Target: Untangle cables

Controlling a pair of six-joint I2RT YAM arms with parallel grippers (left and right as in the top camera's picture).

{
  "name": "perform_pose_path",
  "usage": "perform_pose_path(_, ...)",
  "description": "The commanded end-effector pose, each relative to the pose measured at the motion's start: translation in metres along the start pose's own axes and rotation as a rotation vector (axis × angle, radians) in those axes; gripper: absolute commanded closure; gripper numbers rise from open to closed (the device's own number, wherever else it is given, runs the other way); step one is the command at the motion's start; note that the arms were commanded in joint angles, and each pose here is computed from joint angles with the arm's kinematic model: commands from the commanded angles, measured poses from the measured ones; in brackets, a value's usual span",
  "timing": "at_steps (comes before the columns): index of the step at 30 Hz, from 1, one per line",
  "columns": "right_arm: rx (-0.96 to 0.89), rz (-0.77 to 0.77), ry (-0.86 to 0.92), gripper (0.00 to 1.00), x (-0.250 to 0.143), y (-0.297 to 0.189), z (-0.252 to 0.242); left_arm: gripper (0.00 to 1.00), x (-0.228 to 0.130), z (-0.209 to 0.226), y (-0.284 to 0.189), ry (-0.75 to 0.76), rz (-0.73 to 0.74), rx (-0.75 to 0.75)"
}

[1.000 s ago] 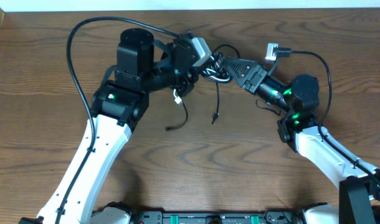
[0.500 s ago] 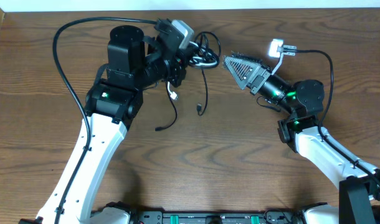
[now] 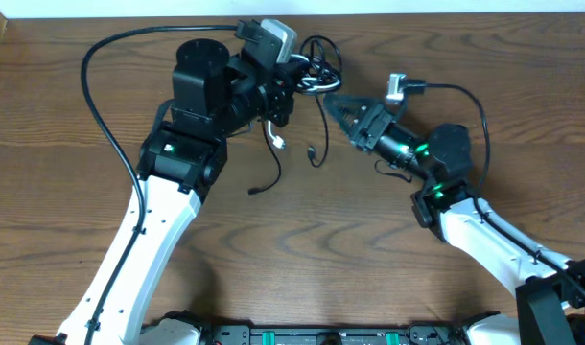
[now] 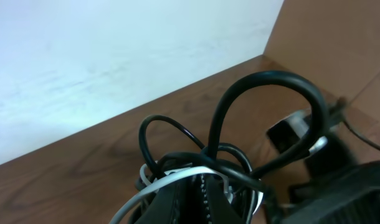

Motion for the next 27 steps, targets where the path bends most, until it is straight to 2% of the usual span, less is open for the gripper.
perform_pose_path(1, -0.052, -0.062, 0.055, 0.01, 0.003, 0.003, -0.011, 0.93, 0.019, -0.007, -0.008, 0.001, -0.052, -0.005)
perform_pose_path(19, -0.037, -0.117, 0.08, 0.04, 0.016, 0.0, -0.008, 0.93, 0.019, -0.002, -0.008, -0.003, -0.052, 0.027)
perform_pose_path(27, -0.031, -0.171, 0.092, 0.11, 0.028, -0.004, -0.007, 0.93, 0.02, -0.003, -0.008, -0.001, -0.055, 0.026)
Point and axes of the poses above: each gripper's point midway between its finger pads, its own y axis out along the fingers, its own z axis along the line the jaws close on, x = y × z, the point moved 3 cm from there along -y, back along the fingers, and after that the axes turned 3 degrees about -y, right-handed, at the moved point
